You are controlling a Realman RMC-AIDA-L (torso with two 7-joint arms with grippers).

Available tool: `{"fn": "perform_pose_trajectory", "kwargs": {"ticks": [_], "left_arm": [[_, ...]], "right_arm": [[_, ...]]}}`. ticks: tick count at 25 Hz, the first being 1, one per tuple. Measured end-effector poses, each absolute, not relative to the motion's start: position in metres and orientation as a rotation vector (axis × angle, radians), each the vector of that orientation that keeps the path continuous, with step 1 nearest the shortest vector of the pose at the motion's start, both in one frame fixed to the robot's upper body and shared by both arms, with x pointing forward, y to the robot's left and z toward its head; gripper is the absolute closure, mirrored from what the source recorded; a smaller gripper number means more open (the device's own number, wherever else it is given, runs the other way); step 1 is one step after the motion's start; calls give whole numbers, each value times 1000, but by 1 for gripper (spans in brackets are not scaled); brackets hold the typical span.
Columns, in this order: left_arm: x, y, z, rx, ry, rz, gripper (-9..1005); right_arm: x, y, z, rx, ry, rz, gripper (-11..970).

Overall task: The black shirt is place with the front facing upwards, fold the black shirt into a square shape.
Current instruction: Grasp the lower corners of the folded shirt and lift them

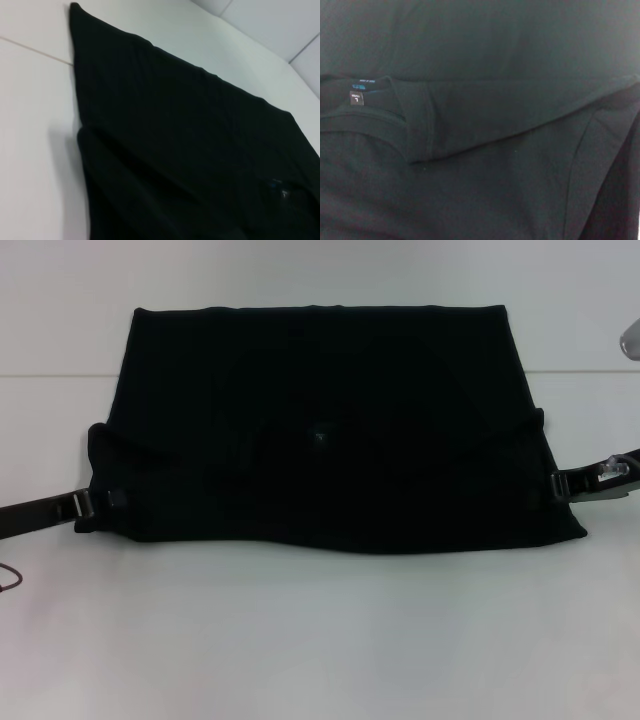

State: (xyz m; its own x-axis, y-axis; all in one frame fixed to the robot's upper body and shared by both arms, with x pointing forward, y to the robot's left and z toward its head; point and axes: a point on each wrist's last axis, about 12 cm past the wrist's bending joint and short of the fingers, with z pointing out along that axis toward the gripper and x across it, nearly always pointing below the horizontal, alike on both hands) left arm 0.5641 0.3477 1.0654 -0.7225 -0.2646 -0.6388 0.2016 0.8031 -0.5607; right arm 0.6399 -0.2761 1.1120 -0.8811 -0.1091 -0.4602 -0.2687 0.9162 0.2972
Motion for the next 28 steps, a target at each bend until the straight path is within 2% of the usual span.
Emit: {"fn": "perform_pose_trajectory", "kwargs": {"ticks": [4,9,12,18,28], "left_arm": [[562,353,1066,-90,2225,-813,934],[557,353,1066,-70,2235,-847,934],[555,352,1066,-63,2236,-871,934],[540,351,1068,-28,2247,-987,934],[484,362,1070,-12,2341,-1240,933]], "right_arm": [[639,-279,1113,-270,2638,500,667],[637,-286,1116,-273,2652,520,872],[634,-289,1120,-285,2656,530,913],[623,-299,1125,-302,2694,566,913],[578,-333,1115,-395,2782,750,913]]}}
